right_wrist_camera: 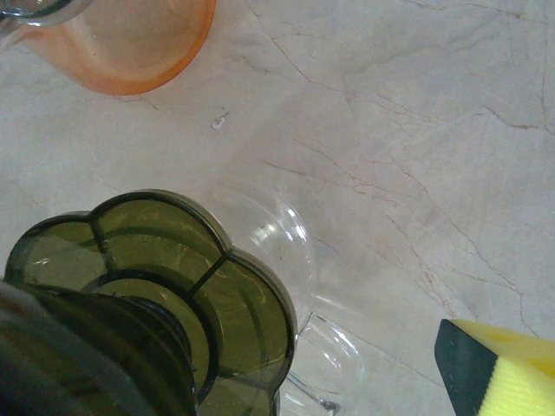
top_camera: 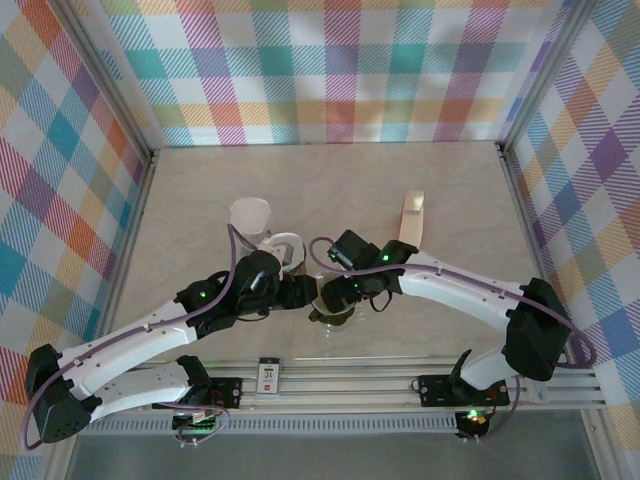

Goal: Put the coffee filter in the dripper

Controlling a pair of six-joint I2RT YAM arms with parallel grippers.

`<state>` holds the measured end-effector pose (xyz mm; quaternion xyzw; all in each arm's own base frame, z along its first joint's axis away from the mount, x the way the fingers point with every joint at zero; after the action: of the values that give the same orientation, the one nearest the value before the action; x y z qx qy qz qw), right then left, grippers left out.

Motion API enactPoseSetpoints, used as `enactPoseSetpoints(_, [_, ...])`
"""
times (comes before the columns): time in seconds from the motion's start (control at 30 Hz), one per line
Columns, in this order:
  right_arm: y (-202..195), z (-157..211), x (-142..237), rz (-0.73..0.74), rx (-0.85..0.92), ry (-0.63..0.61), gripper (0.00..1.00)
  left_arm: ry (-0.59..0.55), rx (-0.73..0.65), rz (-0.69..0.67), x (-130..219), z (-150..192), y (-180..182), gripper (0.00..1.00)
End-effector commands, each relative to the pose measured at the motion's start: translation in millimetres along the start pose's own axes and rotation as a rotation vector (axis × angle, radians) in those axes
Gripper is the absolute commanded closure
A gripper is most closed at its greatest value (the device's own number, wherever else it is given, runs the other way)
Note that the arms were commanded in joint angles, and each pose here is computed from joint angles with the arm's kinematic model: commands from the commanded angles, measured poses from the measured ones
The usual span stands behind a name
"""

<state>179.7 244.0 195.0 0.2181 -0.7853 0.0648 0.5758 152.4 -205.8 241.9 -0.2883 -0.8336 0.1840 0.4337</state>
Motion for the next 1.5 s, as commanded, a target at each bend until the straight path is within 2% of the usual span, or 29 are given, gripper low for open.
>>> enactPoseSetpoints(0.0, [0, 0, -4, 0.005, 0.008, 0.023, 0.06, -0.003, 0.006, 0.013, -5, 1, 1, 0.50])
enactPoseSetpoints(0.2, [-1, 2, -6, 0.015, 0.003, 0.032, 0.06, 0.006, 0.005, 0.009, -8, 1, 0, 0.52])
enactPoseSetpoints(0.5, [-2, 0, -3, 0.023, -0.002, 0.018, 0.06, 0.010, 0.009, 0.001, -7, 3, 2, 0.75])
enactPoseSetpoints(0.63, [0, -3, 6, -0.001, -0.006, -0.011, 0.06, 0.016, 0.006, -0.004, -7, 4, 4, 0.80])
enactPoseSetpoints(0.8, [3, -8, 20, -0.041, -0.014, -0.065, 0.06, 0.020, 0.009, -0.006, -8, 5, 4, 0.80])
enactPoseSetpoints(1.0, [1, -2, 3, 0.001, -0.017, 0.001, 0.06, 0.017, 0.012, -0.008, -9, 5, 5, 0.81])
enactPoseSetpoints(1.2, [-3, 1, -7, 0.033, -0.028, 0.016, 0.06, 0.021, 0.016, -0.012, -9, 6, 6, 0.82])
enactPoseSetpoints(1.47, [1, -5, 13, -0.016, -0.022, -0.049, 0.05, 0.020, 0.014, -0.011, -10, 7, 6, 0.82])
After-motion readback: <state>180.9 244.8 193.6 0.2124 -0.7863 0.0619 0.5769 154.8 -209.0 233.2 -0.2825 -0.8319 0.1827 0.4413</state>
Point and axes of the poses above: each hand's point on the last joint's axis, 136 mm out from that joint toward the fingers, its own x axis back along the fingers, its own y axis along the line the jaws close on, z = x × y, the point moved 8 cm from there along x, back along the fingers, and after that the axes turned 7 degrees about -x, right-handed, at the moved point
